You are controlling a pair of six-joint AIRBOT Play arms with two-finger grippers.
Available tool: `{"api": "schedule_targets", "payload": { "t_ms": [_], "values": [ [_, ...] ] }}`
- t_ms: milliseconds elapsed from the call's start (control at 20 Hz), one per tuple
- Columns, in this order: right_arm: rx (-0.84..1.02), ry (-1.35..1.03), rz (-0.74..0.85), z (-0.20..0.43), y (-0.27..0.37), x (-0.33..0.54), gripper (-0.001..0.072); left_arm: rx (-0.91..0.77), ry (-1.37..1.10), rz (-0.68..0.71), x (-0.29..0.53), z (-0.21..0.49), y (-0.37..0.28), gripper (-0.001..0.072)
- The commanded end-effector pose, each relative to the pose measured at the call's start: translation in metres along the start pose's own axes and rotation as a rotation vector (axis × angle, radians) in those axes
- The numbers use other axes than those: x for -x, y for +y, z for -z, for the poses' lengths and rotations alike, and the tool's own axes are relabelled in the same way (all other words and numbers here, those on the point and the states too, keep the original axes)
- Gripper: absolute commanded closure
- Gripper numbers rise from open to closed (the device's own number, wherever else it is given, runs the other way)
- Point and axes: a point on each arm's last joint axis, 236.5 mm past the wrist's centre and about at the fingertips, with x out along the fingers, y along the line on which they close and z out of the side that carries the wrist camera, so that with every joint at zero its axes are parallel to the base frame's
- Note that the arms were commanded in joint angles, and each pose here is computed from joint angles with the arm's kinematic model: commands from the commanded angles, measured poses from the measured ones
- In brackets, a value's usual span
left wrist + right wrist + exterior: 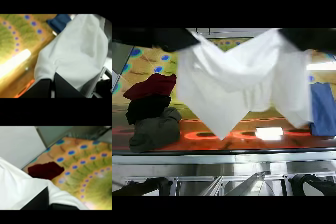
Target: Fold the shirts.
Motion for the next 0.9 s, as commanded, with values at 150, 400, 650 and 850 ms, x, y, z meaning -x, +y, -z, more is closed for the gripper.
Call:
{"api": "schedule_targets", "payload": {
  "t_ms": [150, 400, 650, 850],
  "values": [
    [-0.480, 0.305, 0.010, 0.151, -0.155, -0.092, 0.0274, 0.405, 0.372, -0.028, -0.110, 0.104, 0.178, 0.0375],
    [-0.472, 0.286, 0.120, 0.159, -0.216, -0.058, 0.0274, 0.592, 0.472, -0.018, -0.103, 0.156, 0.239, 0.0376],
    [-0.504, 0.444, 0.375, 0.201, -0.277, 0.015, 0.0045, 0.653, 0.607, 0.051, -0.135, 0.230, 0.179, 0.0375],
    [-0.527, 0.475, 0.394, 0.222, -0.293, 0.014, 0.0045, 0.684, 0.610, -0.035, -0.177, 0.301, 0.137, 0.0375]
  ]
}}
